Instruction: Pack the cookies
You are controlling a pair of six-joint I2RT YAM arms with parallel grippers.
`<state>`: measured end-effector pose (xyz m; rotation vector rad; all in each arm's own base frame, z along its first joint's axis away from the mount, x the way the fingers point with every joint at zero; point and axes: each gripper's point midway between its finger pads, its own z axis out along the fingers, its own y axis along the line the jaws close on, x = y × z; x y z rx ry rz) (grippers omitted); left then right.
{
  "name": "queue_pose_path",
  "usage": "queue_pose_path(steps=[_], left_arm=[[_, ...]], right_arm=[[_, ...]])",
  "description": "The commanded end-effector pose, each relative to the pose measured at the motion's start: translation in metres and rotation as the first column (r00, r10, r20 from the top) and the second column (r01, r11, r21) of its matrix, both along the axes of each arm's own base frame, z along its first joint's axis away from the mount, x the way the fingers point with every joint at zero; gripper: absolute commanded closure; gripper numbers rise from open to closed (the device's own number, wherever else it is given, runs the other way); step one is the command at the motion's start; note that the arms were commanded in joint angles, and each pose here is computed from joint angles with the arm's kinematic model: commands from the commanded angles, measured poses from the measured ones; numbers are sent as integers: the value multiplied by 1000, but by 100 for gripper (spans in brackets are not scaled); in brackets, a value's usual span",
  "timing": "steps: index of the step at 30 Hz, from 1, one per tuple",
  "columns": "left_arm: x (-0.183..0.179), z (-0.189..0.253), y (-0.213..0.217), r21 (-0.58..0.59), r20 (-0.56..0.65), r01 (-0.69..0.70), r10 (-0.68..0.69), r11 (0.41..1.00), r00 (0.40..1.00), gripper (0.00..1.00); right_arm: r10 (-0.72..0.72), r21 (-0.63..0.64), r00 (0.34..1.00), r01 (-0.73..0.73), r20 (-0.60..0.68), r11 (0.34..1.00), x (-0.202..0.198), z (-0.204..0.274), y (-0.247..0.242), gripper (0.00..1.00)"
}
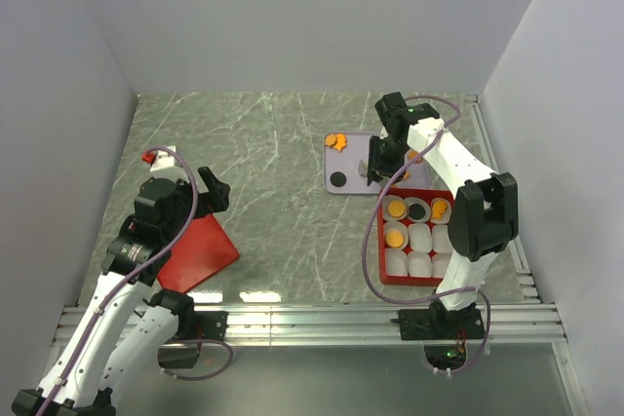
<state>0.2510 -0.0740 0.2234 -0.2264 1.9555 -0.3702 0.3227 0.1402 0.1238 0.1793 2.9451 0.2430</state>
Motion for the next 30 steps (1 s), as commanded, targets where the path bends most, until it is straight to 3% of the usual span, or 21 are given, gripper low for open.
queue_pose_path(steps=[1, 10, 20, 30], left_arm=[[2, 18, 0, -3, 57, 6, -6, 1000, 998, 1], [1, 19, 0, -5, 60, 4, -4, 1000, 998, 1], [0, 20, -1, -6, 64, 12, -12, 1000, 998, 1], [1, 30, 16, -34, 116, -95, 98, 995, 988, 1]], right_arm=[[1, -17, 1000, -1, 20, 1000, 2, 2, -1, 53], [3, -19, 999, -2, 32, 1000, 3, 8, -2, 59], [-8, 19, 989, 5, 150, 1000, 15, 66, 2, 59], [-25, 15, 967, 22, 255, 1000, -15, 119, -17, 59]])
